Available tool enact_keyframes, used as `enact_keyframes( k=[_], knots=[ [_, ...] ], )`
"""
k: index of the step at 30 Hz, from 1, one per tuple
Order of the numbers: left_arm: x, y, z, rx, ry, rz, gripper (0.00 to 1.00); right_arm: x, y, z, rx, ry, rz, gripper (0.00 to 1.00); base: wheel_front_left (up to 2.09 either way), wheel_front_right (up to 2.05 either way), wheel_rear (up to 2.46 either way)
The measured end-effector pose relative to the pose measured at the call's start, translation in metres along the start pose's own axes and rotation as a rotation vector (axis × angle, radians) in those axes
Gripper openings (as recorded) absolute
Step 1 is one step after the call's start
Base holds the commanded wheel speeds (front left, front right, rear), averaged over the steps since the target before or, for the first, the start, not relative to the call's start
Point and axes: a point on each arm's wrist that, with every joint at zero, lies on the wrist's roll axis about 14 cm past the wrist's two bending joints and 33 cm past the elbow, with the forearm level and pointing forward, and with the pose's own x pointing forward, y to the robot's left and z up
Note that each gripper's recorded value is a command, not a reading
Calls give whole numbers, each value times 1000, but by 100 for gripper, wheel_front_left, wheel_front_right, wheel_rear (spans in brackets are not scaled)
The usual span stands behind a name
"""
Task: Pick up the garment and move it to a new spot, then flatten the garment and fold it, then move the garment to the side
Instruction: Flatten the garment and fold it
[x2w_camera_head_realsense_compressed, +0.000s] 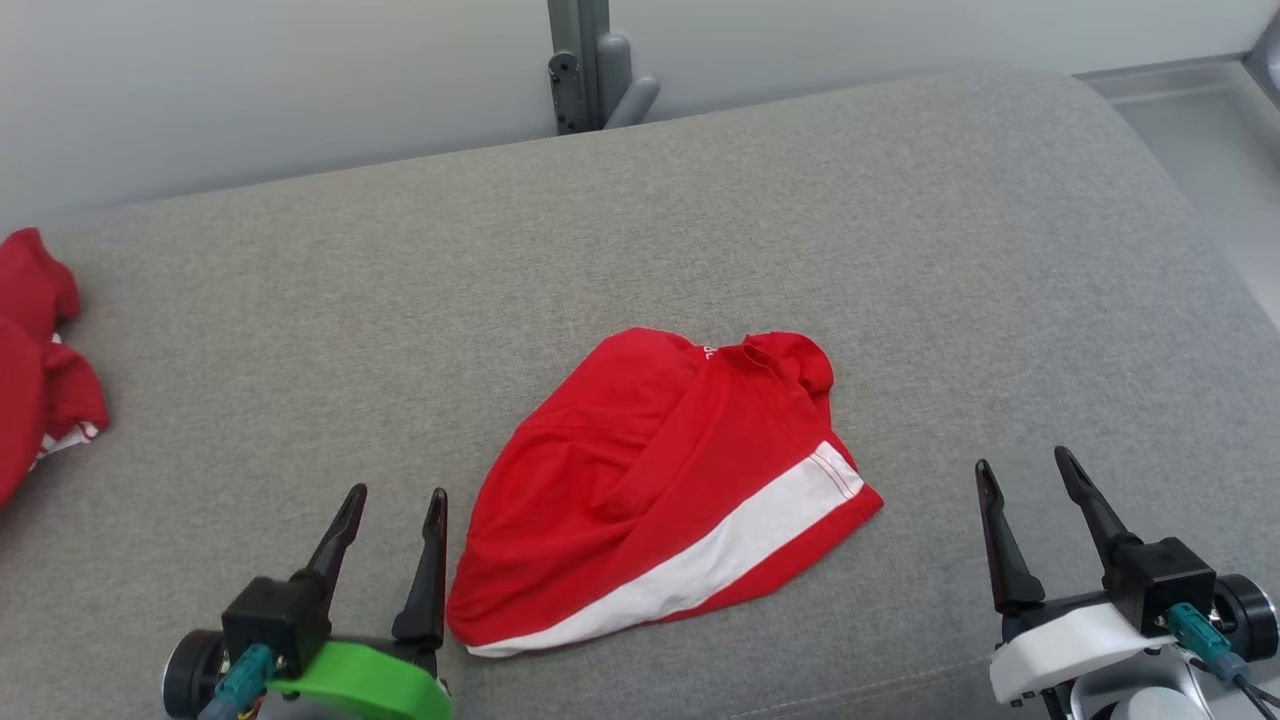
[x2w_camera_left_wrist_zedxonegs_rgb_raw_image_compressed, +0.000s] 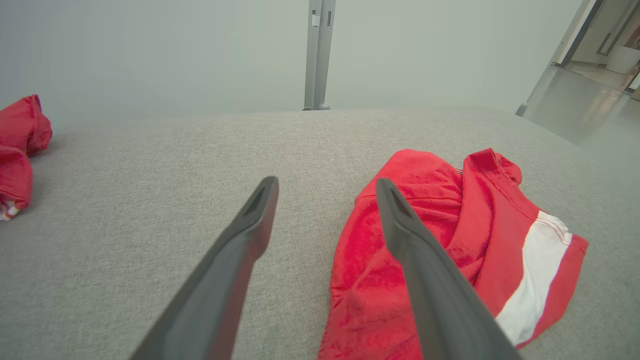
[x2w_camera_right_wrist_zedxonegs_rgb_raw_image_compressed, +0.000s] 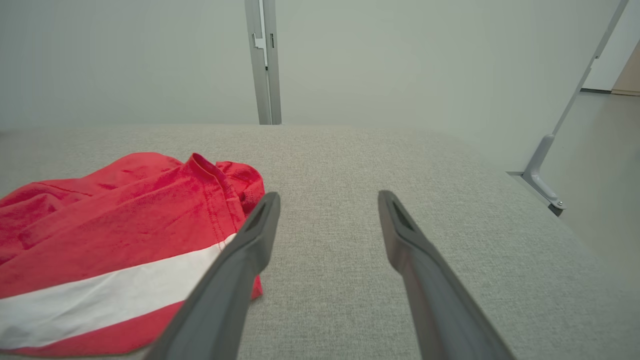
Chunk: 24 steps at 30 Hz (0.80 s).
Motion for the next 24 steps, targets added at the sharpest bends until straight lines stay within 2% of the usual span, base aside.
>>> enact_keyframes(
  k=[6, 14, 24],
  knots=[
    [-49, 22, -4, 16, -26, 93, 100, 3, 19, 5, 6, -21, 64, 100, 0, 0, 0],
    [-93, 46, -19, 34, -15, 182, 100, 6, 37, 10, 2, -37, 125, 100, 0, 0, 0],
    [-113, 65, -20, 10, -42, 241, 100, 8, 56, 3, 13, -16, 173, 100, 0, 0, 0]
  ],
)
